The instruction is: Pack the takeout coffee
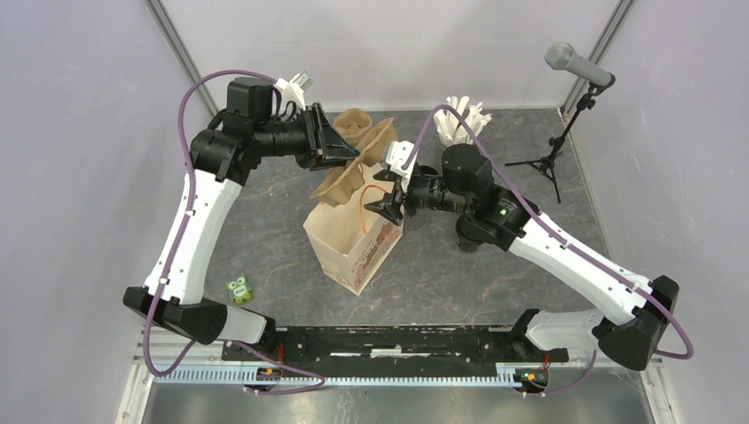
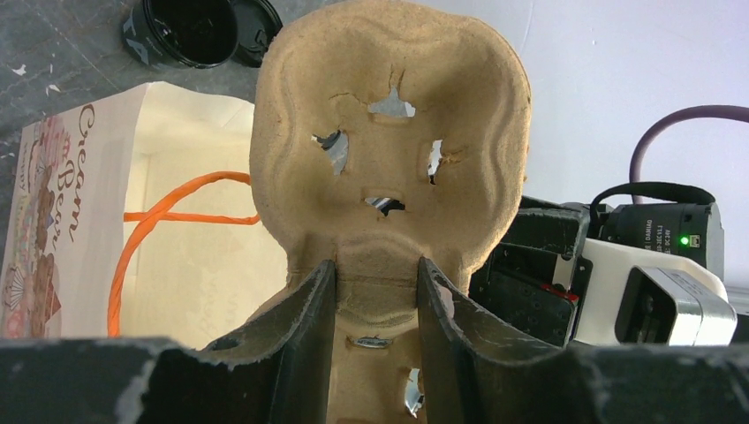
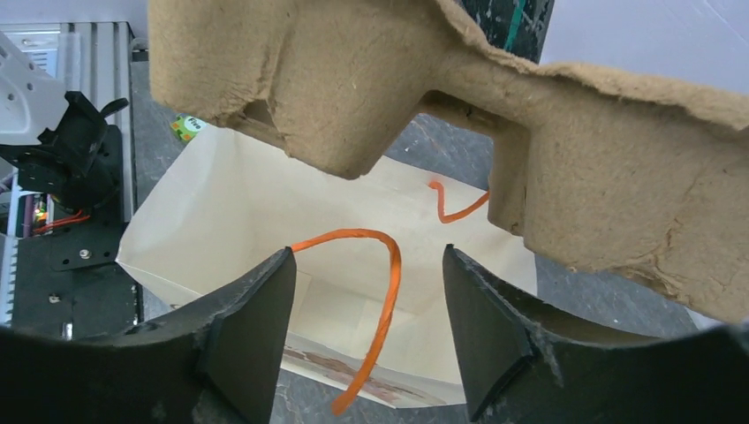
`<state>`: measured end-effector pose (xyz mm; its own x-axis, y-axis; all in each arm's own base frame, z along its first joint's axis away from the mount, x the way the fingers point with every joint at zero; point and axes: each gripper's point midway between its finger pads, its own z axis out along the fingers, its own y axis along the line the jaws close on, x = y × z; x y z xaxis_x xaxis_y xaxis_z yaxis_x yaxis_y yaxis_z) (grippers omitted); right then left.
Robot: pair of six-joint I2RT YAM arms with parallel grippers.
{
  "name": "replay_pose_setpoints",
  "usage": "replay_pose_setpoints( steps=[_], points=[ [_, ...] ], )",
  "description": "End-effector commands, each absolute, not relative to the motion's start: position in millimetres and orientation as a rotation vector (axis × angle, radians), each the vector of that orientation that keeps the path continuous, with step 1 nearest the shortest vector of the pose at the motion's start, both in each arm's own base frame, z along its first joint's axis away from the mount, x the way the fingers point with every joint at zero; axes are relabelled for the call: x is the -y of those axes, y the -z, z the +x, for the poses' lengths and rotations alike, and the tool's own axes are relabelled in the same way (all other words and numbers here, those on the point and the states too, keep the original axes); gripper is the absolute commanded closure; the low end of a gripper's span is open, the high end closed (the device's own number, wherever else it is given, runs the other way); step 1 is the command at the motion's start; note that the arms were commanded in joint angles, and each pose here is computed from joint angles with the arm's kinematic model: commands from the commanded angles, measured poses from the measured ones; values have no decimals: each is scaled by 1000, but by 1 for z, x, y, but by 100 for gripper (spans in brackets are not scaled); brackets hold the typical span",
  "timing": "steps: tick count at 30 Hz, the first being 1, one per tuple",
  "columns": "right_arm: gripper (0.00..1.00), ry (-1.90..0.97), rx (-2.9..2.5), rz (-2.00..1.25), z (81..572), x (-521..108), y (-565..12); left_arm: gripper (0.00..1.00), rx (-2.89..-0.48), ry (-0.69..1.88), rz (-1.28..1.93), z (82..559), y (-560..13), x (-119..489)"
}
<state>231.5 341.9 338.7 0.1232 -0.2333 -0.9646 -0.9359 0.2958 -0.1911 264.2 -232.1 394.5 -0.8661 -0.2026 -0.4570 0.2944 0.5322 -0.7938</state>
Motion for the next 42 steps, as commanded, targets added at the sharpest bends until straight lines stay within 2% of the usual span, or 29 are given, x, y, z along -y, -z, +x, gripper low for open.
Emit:
replay_pose_setpoints(
  steps=[1, 4, 6, 12, 14, 22, 33, 42],
  points=[
    [39, -707, -1291, -1201, 230, -343, -361, 69, -2202, 1365, 69, 254, -411, 234],
    [61, -697, -1280, -1219, 228, -341, -357, 69, -2221, 1356, 55, 254, -403, 233],
    [71, -692, -1275, -1219, 227, -340, -355, 69, -2221, 1339, 52, 254, -399, 232],
    [90, -676, -1254, -1210, 224, -334, -351, 71, -2213, 1252, 55, 257, -380, 226],
    [100, -677, -1241, -1210, 222, -333, -352, 70, -2197, 1264, 60, 256, -376, 228],
    [100, -680, -1214, -1198, 219, -330, -354, 70, -2129, 1408, 0, 253, -366, 240],
    [100, -679, -1192, -1194, 217, -328, -355, 70, -2152, 1194, 185, 249, -339, 239],
    [100, -671, -1187, -1175, 220, -329, -361, 70, -2052, 1395, 76, 238, -396, 250]
  ],
)
